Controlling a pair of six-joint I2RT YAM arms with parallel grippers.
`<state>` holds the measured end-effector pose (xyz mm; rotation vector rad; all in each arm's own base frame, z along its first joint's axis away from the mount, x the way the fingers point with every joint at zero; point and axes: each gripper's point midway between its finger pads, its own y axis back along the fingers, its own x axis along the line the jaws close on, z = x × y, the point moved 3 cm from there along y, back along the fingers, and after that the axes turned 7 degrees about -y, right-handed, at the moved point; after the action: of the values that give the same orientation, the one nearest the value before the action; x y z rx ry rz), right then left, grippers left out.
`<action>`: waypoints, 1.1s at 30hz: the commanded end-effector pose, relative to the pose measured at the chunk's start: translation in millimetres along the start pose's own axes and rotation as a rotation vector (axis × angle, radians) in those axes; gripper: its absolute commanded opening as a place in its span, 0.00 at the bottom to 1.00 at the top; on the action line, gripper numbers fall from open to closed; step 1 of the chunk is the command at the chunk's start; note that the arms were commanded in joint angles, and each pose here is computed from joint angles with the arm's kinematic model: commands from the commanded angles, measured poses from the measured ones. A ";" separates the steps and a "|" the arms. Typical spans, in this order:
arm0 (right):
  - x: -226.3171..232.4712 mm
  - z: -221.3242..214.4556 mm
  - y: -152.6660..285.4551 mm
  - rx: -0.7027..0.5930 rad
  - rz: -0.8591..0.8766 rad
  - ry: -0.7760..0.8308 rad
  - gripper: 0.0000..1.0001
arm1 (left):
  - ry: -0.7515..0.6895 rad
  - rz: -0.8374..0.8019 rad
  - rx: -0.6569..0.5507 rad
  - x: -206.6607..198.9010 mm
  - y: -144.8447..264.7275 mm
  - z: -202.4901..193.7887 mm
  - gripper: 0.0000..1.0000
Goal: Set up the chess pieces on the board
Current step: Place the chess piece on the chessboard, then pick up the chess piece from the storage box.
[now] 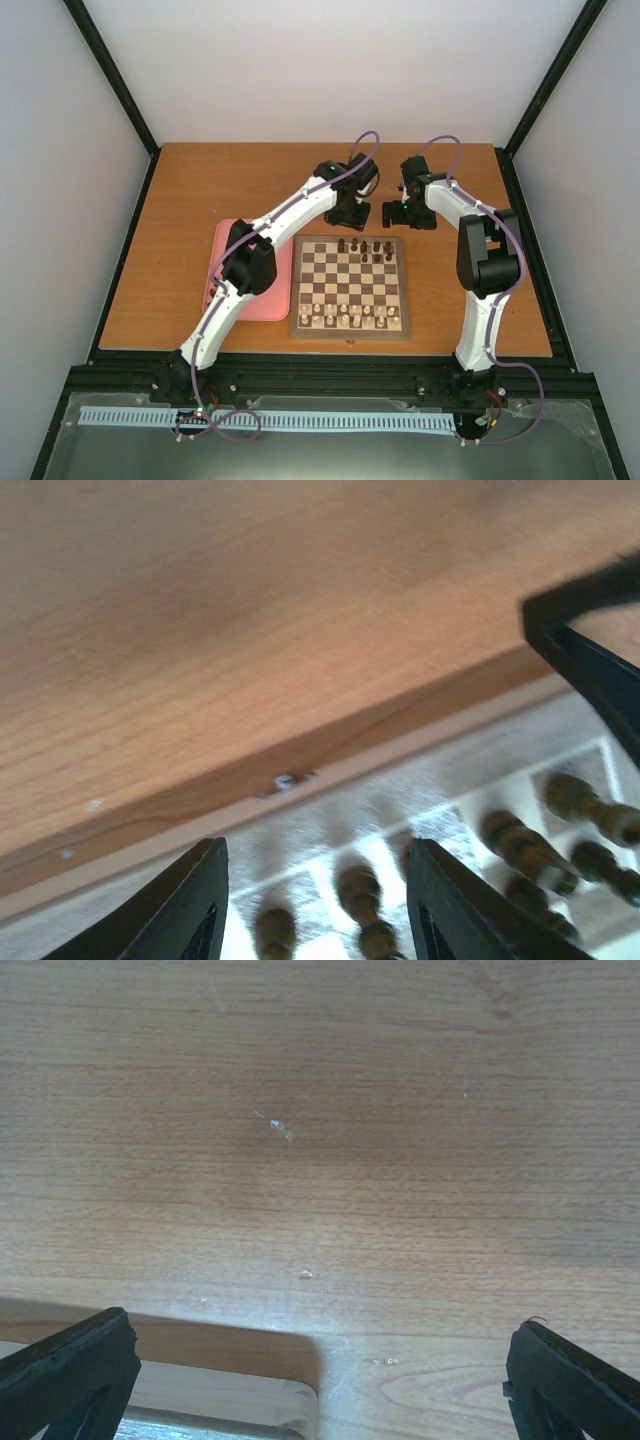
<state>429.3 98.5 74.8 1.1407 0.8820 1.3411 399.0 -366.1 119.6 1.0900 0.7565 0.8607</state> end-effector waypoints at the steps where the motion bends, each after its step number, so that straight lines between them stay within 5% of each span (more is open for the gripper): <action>1: -0.8 1.9 -0.3 -0.008 0.005 0.000 1.00 | 0.104 0.080 -0.128 47.6 42.1 28.6 0.51; 8: 0.4 1.3 -0.9 -0.006 0.012 -0.002 1.00 | 0.235 0.254 -0.227 140.7 125.4 19.8 0.58; 15: -0.6 0.4 1.3 -0.007 0.006 -0.006 1.00 | 0.410 0.370 -0.140 212.4 158.2 -78.5 0.60; 22: 3.8 0.6 1.9 -0.002 0.027 -0.006 1.00 | 0.544 0.346 -0.008 227.7 127.2 -173.9 0.55; 33: 8.5 -2.9 0.7 0.006 0.048 -0.003 1.00 | 0.535 0.248 0.067 222.5 74.2 -196.6 0.42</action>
<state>428.0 104.2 74.9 1.1702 0.8732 1.3682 302.8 -63.1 116.4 1.1131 1.1153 1.3943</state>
